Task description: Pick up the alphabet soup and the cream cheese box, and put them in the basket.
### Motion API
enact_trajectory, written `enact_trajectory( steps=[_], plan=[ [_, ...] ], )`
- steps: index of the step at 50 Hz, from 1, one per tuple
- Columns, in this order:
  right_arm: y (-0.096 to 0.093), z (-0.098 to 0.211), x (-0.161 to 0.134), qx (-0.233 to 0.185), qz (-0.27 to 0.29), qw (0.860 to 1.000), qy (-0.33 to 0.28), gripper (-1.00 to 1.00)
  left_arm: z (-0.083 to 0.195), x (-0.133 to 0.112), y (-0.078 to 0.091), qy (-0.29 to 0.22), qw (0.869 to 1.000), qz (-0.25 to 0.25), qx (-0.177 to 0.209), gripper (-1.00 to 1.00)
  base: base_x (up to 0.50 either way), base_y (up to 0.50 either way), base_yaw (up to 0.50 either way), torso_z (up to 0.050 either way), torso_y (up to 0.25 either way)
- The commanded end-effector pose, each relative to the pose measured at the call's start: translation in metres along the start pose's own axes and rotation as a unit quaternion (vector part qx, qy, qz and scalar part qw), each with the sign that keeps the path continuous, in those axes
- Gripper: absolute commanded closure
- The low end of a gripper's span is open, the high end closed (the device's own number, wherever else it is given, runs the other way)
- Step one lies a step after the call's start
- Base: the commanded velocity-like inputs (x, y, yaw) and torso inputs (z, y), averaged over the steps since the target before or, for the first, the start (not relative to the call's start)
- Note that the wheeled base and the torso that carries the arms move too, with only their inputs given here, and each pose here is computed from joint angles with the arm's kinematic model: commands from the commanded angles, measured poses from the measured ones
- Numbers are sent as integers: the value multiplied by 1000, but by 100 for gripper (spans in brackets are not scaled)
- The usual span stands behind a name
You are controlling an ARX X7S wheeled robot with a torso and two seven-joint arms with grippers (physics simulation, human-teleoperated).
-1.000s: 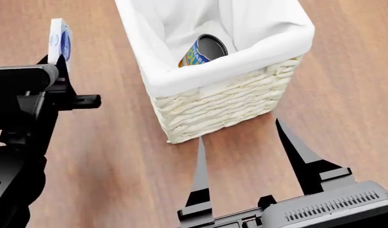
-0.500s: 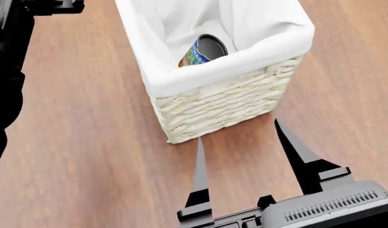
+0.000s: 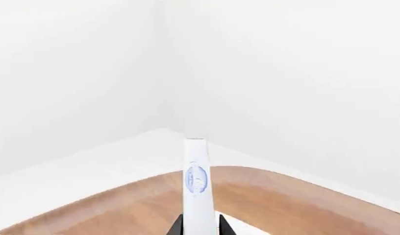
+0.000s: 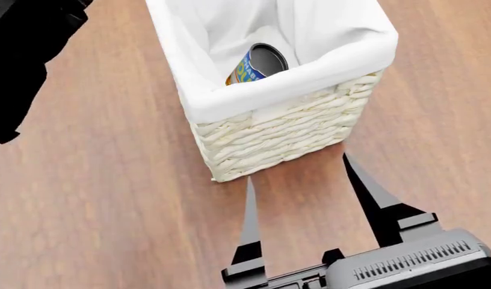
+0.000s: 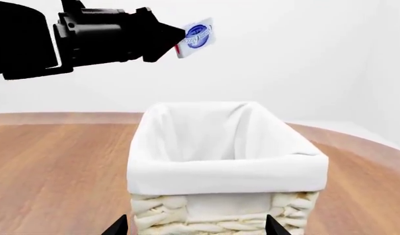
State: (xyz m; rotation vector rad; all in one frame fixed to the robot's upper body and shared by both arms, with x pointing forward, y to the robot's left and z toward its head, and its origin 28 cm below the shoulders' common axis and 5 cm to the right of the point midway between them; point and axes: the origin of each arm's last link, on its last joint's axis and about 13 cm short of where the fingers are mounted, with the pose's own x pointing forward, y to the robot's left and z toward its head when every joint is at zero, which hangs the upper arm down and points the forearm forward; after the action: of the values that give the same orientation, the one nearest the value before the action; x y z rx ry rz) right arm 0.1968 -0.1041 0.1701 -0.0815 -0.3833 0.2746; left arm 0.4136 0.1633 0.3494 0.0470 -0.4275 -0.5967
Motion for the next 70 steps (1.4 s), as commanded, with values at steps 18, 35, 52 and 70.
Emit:
enact_trajectory(
  steps=[18,35,52,70],
  plan=[
    [-2,-3,0,4,-1,1000,3,-100,-16,16,-2,110,984,-138,9,100,0,0,0,0,1],
    [-2,-2,-2,4,-2,1000,2,-100,-23,15,-3,125,982,-143,11,100,0,0,0,0,1],
    [-2,-3,-3,6,-4,1000,3,-100,-19,15,-3,110,980,-166,-11,-100,0,0,0,1,1],
    [-3,-2,-5,8,-7,1000,4,-100,-8,10,-2,60,992,-107,4,-100,0,0,0,0,0]
  ],
)
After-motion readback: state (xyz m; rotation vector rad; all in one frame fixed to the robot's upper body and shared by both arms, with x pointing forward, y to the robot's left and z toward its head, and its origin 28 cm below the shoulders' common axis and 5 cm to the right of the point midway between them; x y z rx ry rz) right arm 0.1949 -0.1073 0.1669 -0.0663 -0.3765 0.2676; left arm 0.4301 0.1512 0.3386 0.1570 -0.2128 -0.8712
